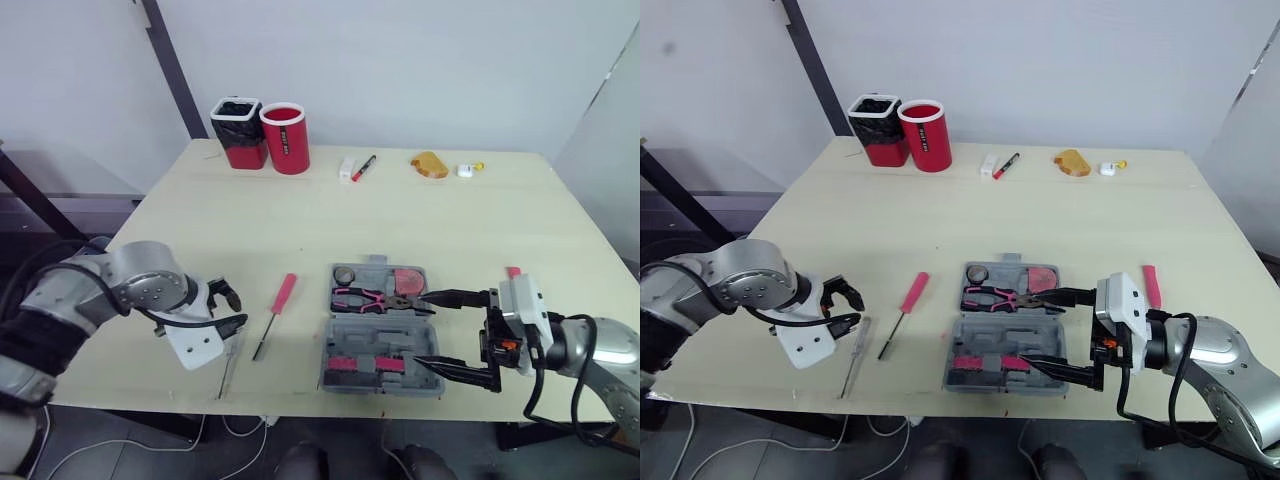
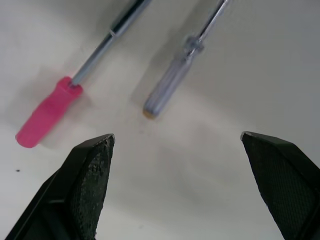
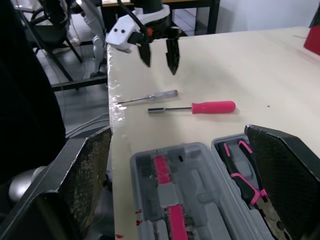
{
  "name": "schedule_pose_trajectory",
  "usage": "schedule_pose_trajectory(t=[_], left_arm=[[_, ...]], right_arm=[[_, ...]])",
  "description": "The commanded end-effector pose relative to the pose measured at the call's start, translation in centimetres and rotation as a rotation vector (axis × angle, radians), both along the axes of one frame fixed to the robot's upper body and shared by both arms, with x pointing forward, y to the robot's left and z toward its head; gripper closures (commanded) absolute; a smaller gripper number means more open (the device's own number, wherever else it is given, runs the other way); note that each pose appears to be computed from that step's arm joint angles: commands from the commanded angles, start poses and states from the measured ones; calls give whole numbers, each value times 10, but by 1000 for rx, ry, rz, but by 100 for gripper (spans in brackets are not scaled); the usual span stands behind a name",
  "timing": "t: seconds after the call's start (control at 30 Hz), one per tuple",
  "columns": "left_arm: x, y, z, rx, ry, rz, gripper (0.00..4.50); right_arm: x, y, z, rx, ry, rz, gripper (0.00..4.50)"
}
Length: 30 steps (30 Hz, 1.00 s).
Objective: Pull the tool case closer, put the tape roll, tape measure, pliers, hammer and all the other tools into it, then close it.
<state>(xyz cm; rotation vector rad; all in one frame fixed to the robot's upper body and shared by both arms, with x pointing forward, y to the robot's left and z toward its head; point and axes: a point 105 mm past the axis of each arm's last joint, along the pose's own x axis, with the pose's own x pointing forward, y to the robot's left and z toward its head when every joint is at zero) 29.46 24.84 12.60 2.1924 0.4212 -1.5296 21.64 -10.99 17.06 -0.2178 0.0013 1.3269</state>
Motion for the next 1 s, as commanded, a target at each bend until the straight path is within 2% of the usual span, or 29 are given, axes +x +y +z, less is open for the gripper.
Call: schedule_pose_trajectory(t=[0.03,0.17,0.43,0.67,1.0], left_arm=[[2,-2,-9,18,14,-47,15],[0,-5,-23,46,46,-100,15],[3,-10,-33,69,54,-207,15],[-2,-8,-43,93,85,-274,15],[-11,1,-70,135,136,-374,15]], right_arm=[[-4,0,11,6,-37,13,0],[-4,-1,13,1,-34,12,0],[-3,-2,13,-5,-30,-1,0],[-3,-2,14,-5,-34,-9,0],[-4,-3,14,-9,-35,-19,0]])
